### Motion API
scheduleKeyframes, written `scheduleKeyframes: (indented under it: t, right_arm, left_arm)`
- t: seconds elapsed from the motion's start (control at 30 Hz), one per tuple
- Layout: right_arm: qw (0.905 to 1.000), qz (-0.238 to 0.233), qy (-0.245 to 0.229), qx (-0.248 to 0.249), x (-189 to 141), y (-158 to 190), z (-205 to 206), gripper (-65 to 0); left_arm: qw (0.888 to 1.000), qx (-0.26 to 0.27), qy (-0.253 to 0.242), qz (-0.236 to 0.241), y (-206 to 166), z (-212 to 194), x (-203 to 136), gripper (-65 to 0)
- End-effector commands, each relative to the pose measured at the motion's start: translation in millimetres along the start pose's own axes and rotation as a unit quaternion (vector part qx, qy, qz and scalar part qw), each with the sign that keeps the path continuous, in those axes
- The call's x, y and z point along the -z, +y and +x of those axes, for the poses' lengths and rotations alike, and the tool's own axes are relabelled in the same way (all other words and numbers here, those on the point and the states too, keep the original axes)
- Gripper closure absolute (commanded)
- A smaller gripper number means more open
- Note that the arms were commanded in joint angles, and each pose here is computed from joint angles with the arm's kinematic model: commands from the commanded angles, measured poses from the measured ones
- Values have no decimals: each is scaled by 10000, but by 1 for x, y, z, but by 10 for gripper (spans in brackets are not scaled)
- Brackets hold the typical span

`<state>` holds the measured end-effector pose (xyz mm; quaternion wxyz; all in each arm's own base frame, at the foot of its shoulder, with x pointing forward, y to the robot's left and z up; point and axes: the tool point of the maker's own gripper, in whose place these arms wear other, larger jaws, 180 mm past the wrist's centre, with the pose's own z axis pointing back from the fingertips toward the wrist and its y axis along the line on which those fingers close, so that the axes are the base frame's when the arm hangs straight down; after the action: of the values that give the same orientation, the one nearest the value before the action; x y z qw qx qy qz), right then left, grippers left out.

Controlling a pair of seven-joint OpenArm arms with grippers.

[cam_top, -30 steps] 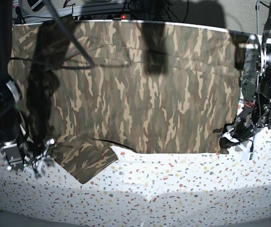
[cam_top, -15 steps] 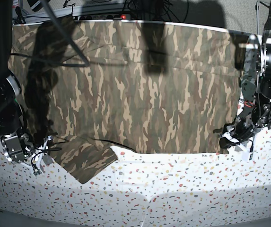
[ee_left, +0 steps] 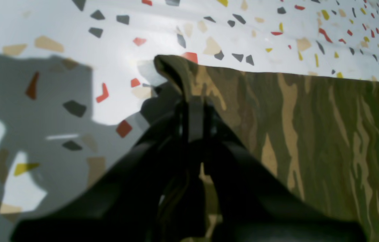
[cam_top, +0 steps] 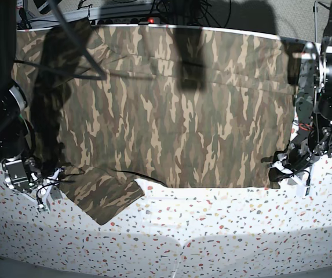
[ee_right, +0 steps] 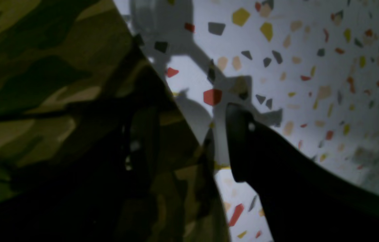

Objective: Fold the T-shirt properly
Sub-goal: 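Grasp the hem corners with both grippers, then lift the hem with both grippers and fold it toward the collar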

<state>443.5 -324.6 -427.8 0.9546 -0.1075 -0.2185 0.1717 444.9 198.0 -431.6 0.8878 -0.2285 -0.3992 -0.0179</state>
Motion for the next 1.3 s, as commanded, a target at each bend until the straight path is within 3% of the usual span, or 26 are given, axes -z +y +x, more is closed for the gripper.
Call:
scheduleKeyframes:
  t: [0.0, 0.13, 0.4, 0.6, 0.77, 0.87, 1.0, 1.17, 1.27]
  right_arm:
    - [9990, 255, 366, 15, -2, 6, -13, -323]
    - [9943, 814, 635, 254, -9, 22, -17, -311]
    - [9897, 1051, 371, 897, -13, 22, -8, -300]
    - [9795, 1153, -55, 1653, -20, 6, 4, -136]
    - [9848, 925, -129, 1468, -21, -6, 5, 0]
    - [9878, 725, -401, 1316, -22, -17, 12, 0]
    - [9846, 614, -865, 1391, -26, -29, 29, 0]
    - [9876, 423, -929, 1191, -36, -46, 41, 0]
    - [9895, 291, -975, 1022, -44, -57, 51, 0]
  left_arm:
    - [9996, 136, 261, -23, -2, -4, 1, 0]
    - [9996, 136, 261, -23, -2, -4, 1, 0]
    - [9995, 124, 287, -20, -2, -8, 1, 0]
    - [9995, 113, 309, -15, -1, -11, 0, 0]
    - [9995, 113, 304, -17, -1, -11, 0, 0]
    - [9995, 112, 281, -17, -1, -10, 0, 0]
    - [9997, 111, -202, -26, -2, 8, 1, 0]
    - [9958, -107, -902, -76, -4, 39, -2, 0]
    - [9947, -126, -1015, -116, -7, 54, -2, 0]
